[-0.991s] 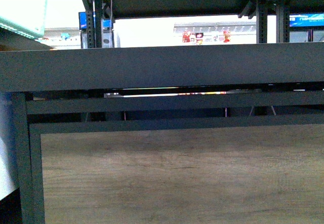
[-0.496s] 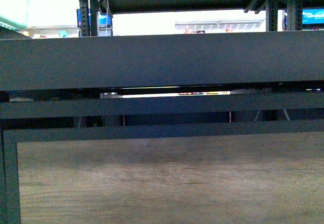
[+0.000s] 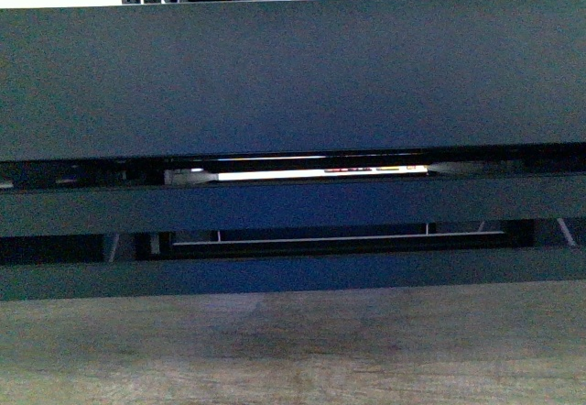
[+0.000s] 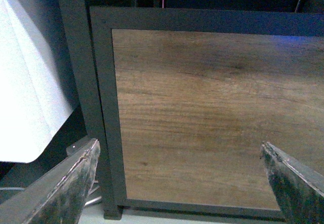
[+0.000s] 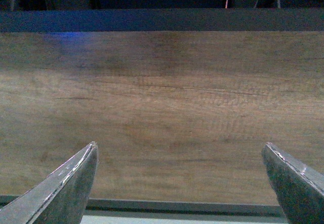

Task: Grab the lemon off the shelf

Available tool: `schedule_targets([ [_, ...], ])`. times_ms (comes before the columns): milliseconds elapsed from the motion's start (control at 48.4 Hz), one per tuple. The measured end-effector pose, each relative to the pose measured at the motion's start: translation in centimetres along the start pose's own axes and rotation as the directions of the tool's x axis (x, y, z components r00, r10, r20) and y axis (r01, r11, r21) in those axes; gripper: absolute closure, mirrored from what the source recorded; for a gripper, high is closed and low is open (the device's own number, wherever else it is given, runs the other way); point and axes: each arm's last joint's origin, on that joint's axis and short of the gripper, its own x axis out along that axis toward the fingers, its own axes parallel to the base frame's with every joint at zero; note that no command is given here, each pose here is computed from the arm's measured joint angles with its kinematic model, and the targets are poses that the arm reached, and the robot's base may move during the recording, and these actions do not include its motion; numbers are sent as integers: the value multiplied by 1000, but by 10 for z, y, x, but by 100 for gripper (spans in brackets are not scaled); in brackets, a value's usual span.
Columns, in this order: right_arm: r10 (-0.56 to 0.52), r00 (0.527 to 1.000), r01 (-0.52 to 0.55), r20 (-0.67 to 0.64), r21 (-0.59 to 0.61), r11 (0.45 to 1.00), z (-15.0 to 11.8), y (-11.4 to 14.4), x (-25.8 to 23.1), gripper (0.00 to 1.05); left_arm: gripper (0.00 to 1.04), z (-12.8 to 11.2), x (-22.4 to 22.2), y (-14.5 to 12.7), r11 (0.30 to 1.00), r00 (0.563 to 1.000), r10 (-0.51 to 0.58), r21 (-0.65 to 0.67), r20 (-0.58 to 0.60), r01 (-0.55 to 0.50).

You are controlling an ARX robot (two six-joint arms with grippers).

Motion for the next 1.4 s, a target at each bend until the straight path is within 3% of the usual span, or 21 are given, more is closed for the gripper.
schedule_targets([
  [1404,1,1000,-1,0,0,1000,0,0,0,8,8,0,0,0,1000,1000,0,0,0,0],
])
